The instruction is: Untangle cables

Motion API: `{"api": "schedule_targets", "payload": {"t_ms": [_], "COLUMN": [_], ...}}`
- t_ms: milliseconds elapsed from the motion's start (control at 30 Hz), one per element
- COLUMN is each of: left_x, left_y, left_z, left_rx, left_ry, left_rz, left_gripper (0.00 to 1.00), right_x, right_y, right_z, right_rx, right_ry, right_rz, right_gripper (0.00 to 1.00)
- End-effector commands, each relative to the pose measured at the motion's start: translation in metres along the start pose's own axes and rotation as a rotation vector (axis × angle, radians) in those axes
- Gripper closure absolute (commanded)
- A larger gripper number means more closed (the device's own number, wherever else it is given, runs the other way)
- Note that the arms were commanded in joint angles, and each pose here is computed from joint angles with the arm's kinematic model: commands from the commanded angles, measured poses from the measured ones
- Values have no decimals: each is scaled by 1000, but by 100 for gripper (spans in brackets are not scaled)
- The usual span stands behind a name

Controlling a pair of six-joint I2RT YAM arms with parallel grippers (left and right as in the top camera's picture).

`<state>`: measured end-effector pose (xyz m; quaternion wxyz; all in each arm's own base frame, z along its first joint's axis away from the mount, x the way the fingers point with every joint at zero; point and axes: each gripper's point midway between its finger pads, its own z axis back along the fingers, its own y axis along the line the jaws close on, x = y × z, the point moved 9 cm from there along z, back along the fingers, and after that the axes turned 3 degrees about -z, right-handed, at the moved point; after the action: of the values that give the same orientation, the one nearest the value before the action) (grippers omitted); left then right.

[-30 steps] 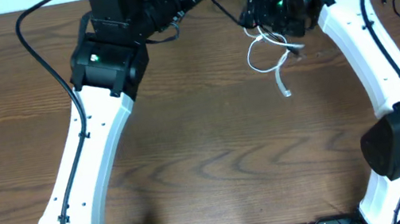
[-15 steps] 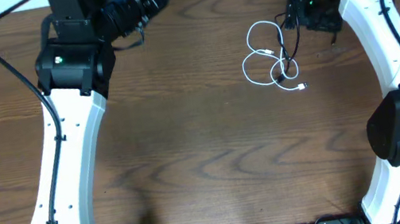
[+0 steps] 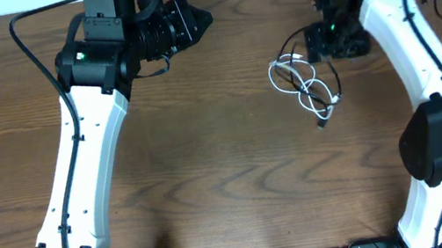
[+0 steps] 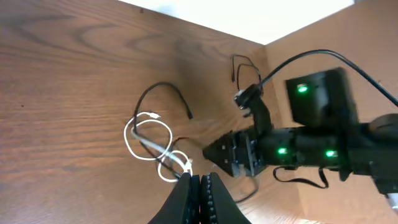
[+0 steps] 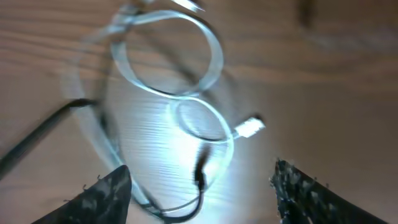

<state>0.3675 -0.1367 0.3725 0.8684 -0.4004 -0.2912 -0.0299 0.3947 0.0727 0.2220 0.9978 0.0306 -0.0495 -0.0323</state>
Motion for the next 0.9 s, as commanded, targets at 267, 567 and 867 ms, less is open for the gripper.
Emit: {"api": "schedule_targets", "payload": {"t_ms": [267,567,867], "left_x": [-41,-86,-127], "left_y": [-5,22,33], "left_z": [-56,-123,-199], "left_rx": [21,80,65], "left_ry": [179,428,528], "left_rz": [-63,-41,-55], "left_gripper": [92,76,67], "right_x": [-10,3,11], "right_y": [-19,-43,-80], "right_z": [-12,-12,-9], "right_rx": [-198,-53,101], "right_ry": [29,15,11], "right_rz": [-125,-176,-255], "right_gripper": [27,24,23]}}
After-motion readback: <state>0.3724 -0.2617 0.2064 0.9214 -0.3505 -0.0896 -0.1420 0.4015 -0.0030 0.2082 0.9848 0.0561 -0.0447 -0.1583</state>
